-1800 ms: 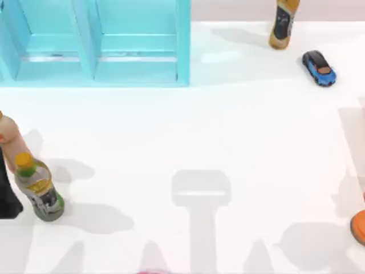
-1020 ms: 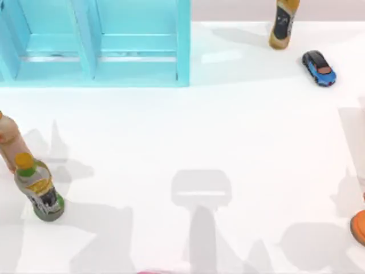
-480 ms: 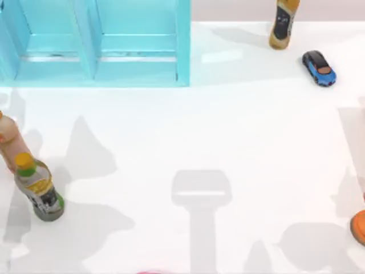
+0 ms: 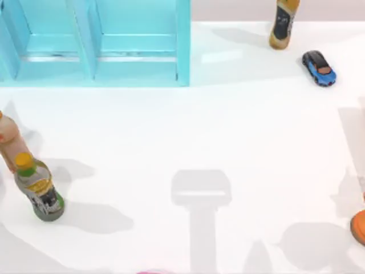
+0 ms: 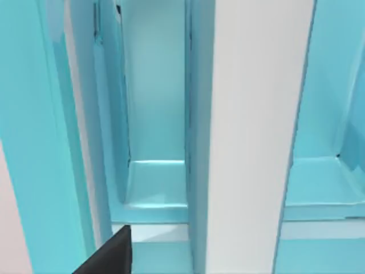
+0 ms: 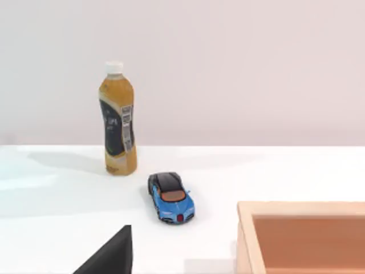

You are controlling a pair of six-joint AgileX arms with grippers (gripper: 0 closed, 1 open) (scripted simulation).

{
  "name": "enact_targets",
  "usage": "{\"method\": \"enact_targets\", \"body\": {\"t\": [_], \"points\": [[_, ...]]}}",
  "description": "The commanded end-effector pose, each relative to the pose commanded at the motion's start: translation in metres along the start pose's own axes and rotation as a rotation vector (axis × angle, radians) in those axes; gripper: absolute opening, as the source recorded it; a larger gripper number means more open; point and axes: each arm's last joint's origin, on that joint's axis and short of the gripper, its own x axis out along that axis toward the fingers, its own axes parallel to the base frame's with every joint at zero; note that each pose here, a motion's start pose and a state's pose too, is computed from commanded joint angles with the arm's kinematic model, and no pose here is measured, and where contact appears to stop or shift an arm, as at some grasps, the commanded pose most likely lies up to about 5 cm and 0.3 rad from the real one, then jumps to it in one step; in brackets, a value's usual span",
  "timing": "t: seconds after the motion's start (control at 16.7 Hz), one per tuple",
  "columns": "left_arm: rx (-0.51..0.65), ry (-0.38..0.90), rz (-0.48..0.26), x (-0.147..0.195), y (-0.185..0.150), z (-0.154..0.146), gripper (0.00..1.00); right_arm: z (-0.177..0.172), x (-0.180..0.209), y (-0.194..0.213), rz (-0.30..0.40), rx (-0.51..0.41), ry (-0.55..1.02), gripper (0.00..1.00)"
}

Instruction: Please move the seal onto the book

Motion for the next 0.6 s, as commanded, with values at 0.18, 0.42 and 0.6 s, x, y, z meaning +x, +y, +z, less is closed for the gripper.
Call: {"method": "enact_targets", "body": {"t": [0.18, 0.42, 0.6], "points": [[0.003, -0.005, -0.001, 0.002, 0.003, -0.004, 1.0, 0.0, 0.0, 0.0, 0.0, 0.0, 0.0, 1.0], [0.001, -0.001, -0.004, 0.002, 0.001, -0.004, 1.0, 0.0, 0.0, 0.0, 0.0, 0.0, 0.0, 1.0], [0.003, -0.003, -0.002, 0.018, 0.004, -0.004, 1.0, 0.0, 0.0, 0.0, 0.0, 0.0, 0.0, 1.0]]}}
